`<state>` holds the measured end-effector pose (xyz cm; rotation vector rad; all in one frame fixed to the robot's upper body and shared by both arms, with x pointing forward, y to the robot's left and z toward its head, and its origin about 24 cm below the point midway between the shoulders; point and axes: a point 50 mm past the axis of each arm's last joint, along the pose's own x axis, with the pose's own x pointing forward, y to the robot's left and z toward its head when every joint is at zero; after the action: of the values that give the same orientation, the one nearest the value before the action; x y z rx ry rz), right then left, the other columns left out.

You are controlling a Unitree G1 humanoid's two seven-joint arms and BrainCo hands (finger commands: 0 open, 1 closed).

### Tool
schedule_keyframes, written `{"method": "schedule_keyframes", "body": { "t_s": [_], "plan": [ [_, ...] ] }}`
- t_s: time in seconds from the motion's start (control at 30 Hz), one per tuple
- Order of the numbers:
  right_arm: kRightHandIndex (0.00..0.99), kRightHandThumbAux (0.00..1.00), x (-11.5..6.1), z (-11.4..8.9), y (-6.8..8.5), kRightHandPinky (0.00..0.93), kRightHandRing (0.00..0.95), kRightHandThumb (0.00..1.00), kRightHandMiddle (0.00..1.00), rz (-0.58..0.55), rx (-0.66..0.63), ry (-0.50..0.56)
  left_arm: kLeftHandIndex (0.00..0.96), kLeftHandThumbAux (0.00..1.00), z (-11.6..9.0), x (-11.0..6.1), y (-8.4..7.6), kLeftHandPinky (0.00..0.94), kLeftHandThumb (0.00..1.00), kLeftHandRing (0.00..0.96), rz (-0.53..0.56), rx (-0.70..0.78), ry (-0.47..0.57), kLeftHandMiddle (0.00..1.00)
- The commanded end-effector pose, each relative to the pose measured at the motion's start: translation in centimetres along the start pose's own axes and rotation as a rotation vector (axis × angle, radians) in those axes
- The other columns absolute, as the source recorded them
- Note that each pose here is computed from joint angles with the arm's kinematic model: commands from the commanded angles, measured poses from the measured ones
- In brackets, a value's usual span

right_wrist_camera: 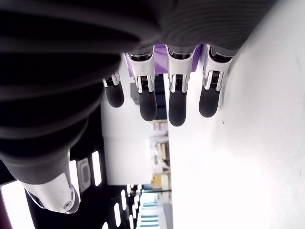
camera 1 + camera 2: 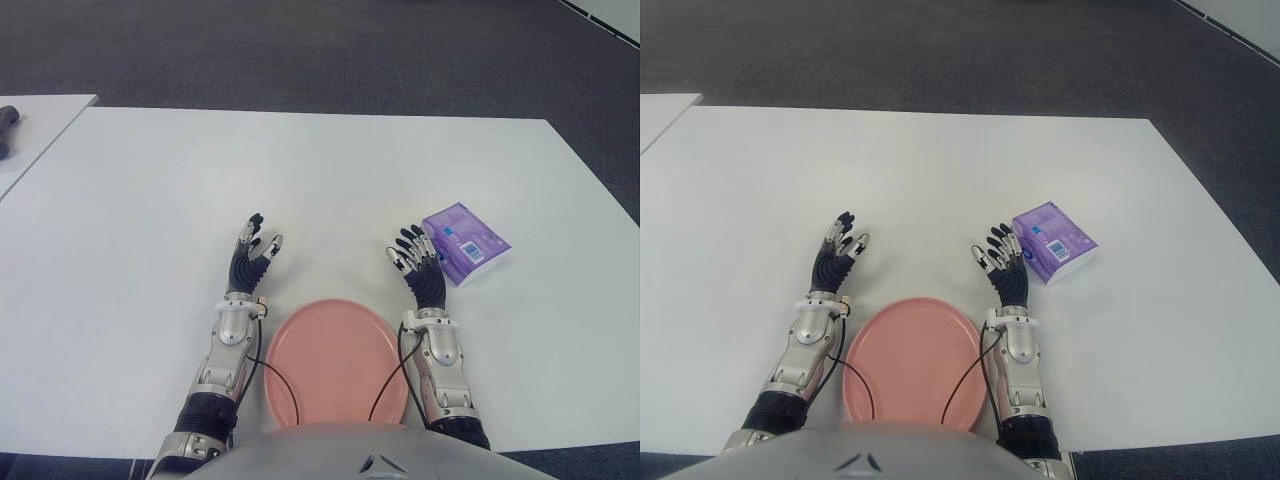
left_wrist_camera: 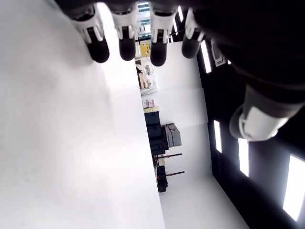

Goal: Put the tissue paper into the plate.

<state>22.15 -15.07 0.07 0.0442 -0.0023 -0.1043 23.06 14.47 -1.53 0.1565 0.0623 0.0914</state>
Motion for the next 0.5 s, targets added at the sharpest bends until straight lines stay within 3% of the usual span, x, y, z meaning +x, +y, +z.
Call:
{"method": "schedule_keyframes", "body": {
  "t_s": [0.03,0.5],
  "plan": [
    [0.103,0.679,-0.18,-0.35,0.11,0.222,0.195,0.482,0.185,0.003,-0.003,0.020,0.083,0.538,-1.13,-0.50,-0.19,0.103,0.216,0.080,-0.020,0.003,0.069,0.099],
    [0.108,0.676,-0.12,-0.42,0.03,0.227,0.202,0.471,0.191,0.008,-0.015,0.024,0.074,0.545,-1.10,-0.55,-0.24,0.104,0.213,0.081,-0.023,0.017,0.064,0.097]
  ]
}}
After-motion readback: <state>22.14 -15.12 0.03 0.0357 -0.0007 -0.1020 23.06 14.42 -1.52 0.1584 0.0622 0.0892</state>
